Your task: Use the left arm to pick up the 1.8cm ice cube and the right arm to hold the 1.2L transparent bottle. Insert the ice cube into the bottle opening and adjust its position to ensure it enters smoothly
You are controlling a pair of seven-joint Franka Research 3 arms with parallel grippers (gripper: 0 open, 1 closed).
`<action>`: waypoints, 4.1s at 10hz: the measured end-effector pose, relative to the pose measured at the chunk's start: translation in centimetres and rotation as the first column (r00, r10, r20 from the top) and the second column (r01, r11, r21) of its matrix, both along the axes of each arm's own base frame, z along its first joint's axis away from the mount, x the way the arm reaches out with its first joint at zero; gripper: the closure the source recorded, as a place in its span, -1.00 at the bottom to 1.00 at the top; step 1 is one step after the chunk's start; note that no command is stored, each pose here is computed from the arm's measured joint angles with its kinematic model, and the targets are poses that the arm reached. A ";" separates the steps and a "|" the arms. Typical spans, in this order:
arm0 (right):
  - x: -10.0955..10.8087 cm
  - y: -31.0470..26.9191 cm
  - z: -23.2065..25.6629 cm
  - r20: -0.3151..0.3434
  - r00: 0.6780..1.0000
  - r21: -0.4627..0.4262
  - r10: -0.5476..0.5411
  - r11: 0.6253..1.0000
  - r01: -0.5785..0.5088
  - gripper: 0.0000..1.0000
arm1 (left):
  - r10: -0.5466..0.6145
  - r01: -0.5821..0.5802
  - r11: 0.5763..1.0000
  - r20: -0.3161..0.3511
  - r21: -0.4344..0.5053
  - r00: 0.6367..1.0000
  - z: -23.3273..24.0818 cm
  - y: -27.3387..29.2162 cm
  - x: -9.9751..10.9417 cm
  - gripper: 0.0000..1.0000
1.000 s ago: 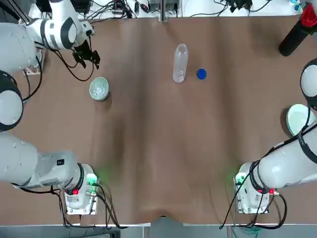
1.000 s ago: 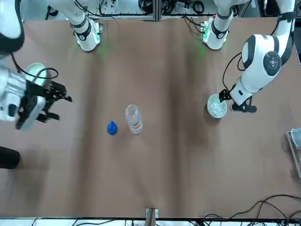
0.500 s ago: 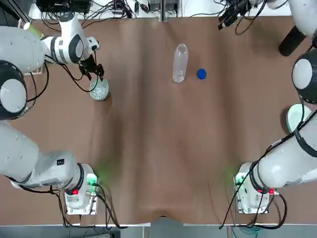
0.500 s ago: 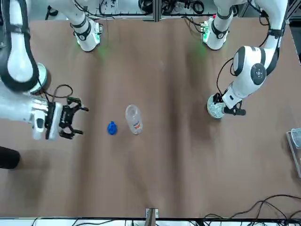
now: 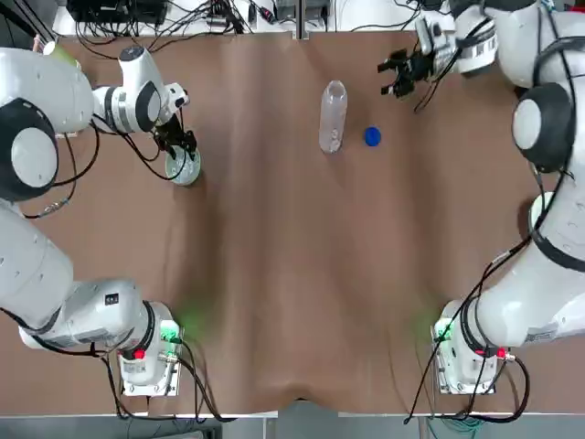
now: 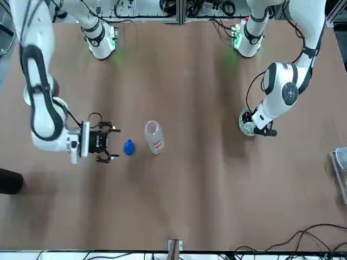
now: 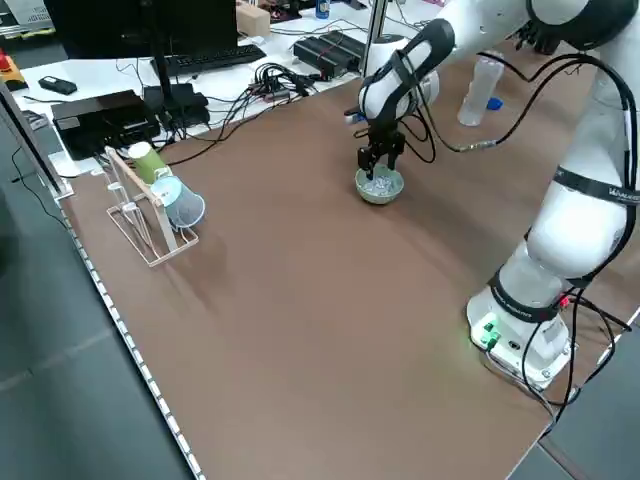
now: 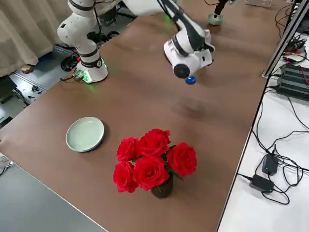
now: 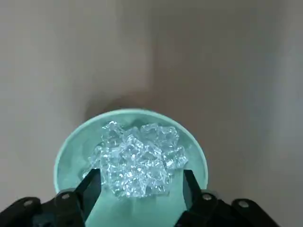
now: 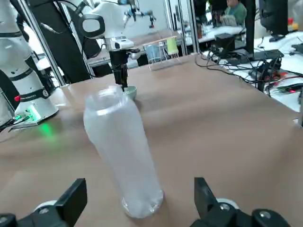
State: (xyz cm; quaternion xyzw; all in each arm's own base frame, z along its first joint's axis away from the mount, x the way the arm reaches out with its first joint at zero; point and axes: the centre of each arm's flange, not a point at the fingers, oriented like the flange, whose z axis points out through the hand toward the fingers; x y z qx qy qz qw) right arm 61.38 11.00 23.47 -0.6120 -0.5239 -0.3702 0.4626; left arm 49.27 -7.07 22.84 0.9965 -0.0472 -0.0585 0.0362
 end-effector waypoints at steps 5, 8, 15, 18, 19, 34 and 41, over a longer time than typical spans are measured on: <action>-2.4 6.5 -7.3 0.129 0.991 0.157 0.036 0.986 -0.057 -1.00 | 0.003 -0.003 1.000 -0.011 -0.001 1.000 -0.6 0.1 -0.2 -0.41; -3.5 9.1 -9.0 0.143 0.989 0.194 0.040 0.979 -0.068 -1.00 | 0.013 -0.013 1.000 -0.015 0.000 1.000 -0.7 0.7 -0.4 -0.30; -4.6 12.2 -11.7 0.165 0.986 0.249 -0.001 0.968 -0.041 -1.00 | 0.016 -0.016 1.000 -0.015 0.000 1.000 -0.7 0.8 -0.4 0.57; -4.7 12.6 -12.0 0.163 0.987 0.251 0.003 0.967 -0.044 -1.00 | 0.016 -0.016 1.000 0.033 0.002 0.999 1.4 0.8 0.7 0.57; -4.8 12.8 -12.0 0.164 0.986 0.253 0.005 0.966 -0.046 -1.00 | 0.014 -0.015 1.000 0.046 0.004 0.999 2.7 0.7 1.2 0.57; -4.5 13.7 -11.9 0.199 0.980 0.274 0.007 0.960 -0.063 -1.00 | 0.190 -0.184 0.981 0.089 -0.068 0.978 27.0 -31.4 3.2 0.57; -4.3 13.7 -11.7 0.209 0.978 0.275 0.007 0.959 -0.065 -1.00 | 0.291 -0.283 0.956 0.154 -0.074 0.944 23.9 -47.6 0.1 0.57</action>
